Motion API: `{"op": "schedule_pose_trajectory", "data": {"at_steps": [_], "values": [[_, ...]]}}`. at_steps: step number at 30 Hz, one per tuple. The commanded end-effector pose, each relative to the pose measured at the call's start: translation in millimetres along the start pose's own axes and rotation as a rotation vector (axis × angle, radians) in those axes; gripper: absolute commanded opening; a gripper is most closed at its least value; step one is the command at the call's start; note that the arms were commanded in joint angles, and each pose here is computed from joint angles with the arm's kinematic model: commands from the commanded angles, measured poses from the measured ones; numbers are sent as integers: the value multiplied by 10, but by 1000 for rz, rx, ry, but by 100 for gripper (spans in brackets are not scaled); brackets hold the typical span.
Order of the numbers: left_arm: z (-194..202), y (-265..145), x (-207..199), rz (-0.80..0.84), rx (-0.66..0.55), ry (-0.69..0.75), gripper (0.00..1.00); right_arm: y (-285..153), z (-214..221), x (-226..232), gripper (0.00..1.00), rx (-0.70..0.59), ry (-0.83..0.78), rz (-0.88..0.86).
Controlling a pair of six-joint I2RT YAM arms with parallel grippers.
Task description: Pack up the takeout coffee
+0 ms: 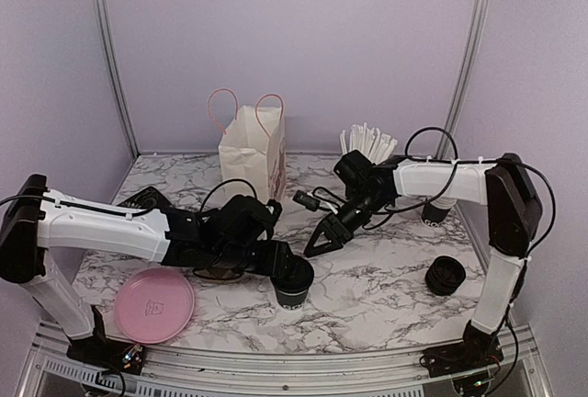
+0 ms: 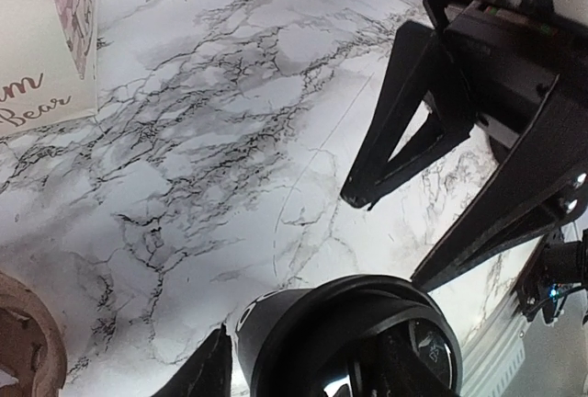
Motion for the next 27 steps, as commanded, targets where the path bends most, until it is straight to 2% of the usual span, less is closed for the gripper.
{"op": "schedule_pose_trajectory", "data": {"at_steps": [1,4,11,16,20,23,27], "values": [[72,-165,62,-66,58,39,59,-220,-30,234,57,-12,-95,32],[-19,-315,23,-50,-1,31,65,-265,96,311,65,15,-107,55],[-75,-511,-14,-4,-32,90,73,-180,409,642,69,82,-260,66],[-97,-560,66,-55,-44,139,71,79,567,947,43,142,-365,-96],[-133,-562,217,-102,-72,70,70,212,500,1073,40,111,-414,-172],[-137,-587,308,-135,-108,39,70,314,348,954,37,115,-383,-179],[-90,-590,356,-136,-95,37,70,274,187,742,35,89,-353,-123]]}}
Point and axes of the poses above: each gripper's point midway between its finger pads, its own y axis out along the fingers, its own x axis along the line the jaws close on, z = x × y, the point moved 9 cm from there along -y, back along the fingers, and after that the axes turned 11 degrees about -y, right-handed, at the moved point
